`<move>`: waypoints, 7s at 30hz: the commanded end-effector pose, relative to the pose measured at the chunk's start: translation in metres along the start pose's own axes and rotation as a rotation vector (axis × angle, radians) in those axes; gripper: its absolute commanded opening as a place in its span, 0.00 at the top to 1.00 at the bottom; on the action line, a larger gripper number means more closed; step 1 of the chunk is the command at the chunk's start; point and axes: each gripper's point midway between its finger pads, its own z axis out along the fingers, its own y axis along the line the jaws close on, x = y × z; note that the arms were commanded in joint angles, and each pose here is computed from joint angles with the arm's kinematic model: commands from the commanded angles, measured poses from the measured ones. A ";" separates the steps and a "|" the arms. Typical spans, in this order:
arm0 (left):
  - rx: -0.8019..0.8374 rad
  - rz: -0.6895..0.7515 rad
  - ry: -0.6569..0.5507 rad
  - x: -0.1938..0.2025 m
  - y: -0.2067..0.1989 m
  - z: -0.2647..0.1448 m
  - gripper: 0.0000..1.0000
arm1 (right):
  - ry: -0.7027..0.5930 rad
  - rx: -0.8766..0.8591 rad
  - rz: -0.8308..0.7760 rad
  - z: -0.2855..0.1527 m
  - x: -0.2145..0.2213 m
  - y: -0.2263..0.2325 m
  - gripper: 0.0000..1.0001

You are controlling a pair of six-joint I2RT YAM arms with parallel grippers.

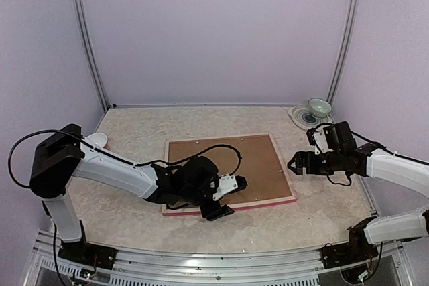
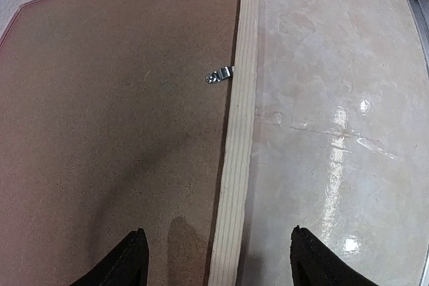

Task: Put the photo into the frame
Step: Pick up the photo frame from the center of the board, then pass from the left arm to the right, then pass from the right arm to the left

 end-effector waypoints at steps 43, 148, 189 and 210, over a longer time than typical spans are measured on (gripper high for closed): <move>-0.038 0.024 0.037 0.028 -0.011 0.016 1.00 | 0.020 -0.088 0.027 0.008 0.000 0.009 0.01; -0.646 0.477 0.056 -0.057 -0.031 -0.082 0.16 | -0.003 -0.807 0.815 -0.055 0.028 0.073 0.98; -0.786 0.620 0.207 -0.038 0.005 -0.057 1.00 | 0.041 -0.827 0.831 -0.055 0.038 0.075 0.79; -0.828 0.495 0.080 -0.109 0.027 -0.106 1.00 | -0.027 -0.504 0.513 -0.047 0.029 0.053 0.01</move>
